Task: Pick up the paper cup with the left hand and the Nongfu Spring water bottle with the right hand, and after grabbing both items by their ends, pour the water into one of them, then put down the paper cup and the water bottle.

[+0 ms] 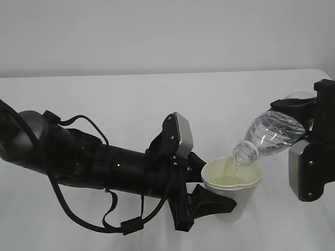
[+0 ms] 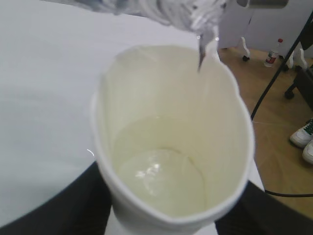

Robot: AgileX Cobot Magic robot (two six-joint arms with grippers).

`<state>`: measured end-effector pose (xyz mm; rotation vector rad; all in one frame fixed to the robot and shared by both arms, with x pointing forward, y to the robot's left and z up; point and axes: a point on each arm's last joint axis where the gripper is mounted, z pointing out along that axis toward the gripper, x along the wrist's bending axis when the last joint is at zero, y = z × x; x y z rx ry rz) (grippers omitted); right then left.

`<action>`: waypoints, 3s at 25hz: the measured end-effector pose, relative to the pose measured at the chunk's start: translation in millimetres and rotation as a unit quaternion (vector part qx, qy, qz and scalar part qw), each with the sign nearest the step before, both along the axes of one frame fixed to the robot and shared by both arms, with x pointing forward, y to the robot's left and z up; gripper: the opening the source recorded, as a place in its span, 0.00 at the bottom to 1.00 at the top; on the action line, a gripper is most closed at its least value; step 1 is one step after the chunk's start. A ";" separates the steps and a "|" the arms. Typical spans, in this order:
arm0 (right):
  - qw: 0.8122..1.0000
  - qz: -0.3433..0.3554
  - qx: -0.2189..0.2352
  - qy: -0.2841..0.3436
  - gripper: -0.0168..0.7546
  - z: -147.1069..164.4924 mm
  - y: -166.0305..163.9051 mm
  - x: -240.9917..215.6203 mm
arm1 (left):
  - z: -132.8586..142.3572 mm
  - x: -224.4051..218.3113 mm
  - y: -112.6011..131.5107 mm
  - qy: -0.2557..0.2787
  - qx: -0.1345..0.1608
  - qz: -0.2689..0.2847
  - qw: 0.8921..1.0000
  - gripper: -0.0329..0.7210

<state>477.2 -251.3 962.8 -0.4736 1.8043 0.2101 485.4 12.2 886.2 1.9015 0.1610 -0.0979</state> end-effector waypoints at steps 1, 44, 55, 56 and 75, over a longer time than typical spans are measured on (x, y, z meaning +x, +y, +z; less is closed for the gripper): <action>1.000 0.000 0.000 0.000 0.49 0.0 0.0 0.0 | 0.0 0.0 0.0 0.000 0.000 0.000 1.000 0.61; 1.000 0.001 -0.002 -0.001 0.49 0.0 0.0 0.0 | -0.2 0.0 0.1 0.000 0.001 0.000 1.000 0.61; 1.000 0.001 -0.002 -0.001 0.49 0.0 0.0 0.0 | -0.3 -0.1 0.1 -0.001 0.002 -0.001 1.000 0.61; 1.000 0.001 -0.002 -0.001 0.49 0.0 0.0 0.0 | -0.3 -0.1 0.1 -0.001 0.002 -0.001 1.000 0.61; 1.000 0.001 -0.004 -0.002 0.49 0.0 0.0 0.0 | -0.4 -0.1 0.1 -0.001 0.002 -0.001 1.000 0.61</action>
